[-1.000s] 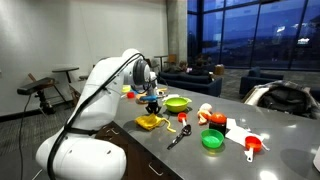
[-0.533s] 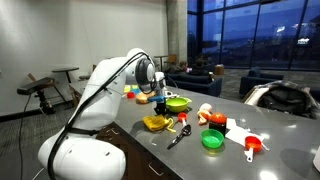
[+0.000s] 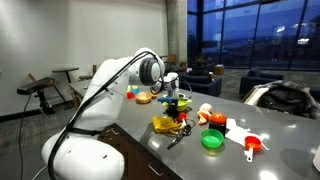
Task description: Use the yellow object to wipe the table
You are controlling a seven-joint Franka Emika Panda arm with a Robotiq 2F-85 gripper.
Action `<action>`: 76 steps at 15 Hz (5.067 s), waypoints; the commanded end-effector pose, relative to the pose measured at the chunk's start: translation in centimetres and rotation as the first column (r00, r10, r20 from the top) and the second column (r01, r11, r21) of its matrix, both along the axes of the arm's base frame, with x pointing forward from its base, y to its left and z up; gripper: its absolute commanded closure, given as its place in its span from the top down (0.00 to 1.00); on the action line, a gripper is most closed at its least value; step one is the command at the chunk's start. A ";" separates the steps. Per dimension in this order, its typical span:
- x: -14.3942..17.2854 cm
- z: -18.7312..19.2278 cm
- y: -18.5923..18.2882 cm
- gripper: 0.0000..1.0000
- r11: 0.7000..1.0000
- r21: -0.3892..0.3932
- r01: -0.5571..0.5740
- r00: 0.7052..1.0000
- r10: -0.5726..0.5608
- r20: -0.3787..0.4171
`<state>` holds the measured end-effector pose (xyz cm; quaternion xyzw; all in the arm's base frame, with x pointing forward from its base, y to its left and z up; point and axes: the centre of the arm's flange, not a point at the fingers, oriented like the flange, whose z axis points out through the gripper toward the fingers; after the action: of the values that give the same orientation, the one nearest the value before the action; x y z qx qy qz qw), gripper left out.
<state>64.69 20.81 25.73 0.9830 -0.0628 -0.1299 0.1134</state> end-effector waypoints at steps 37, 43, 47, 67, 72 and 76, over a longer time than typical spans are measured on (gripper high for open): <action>-2.4 -3.1 -13.9 0.04 0.818 -0.200 0.539 0.821 -0.563 -0.093; -5.8 -3.8 -17.4 0.04 0.804 -0.239 0.544 0.807 -0.580 -0.111; -8.4 -4.3 -20.9 0.04 0.778 -0.296 0.553 0.787 -0.605 -0.119; -13.0 -3.8 -28.6 0.04 0.760 -0.362 0.540 0.790 -0.606 -0.091; -13.4 -3.1 -28.6 0.51 0.771 -0.341 0.538 0.803 -0.592 -0.073; -13.8 -2.0 -28.8 0.75 0.783 -0.325 0.530 0.816 -0.576 -0.056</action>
<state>52.31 -7.45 23.08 0.8682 -0.3678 -0.2415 0.2294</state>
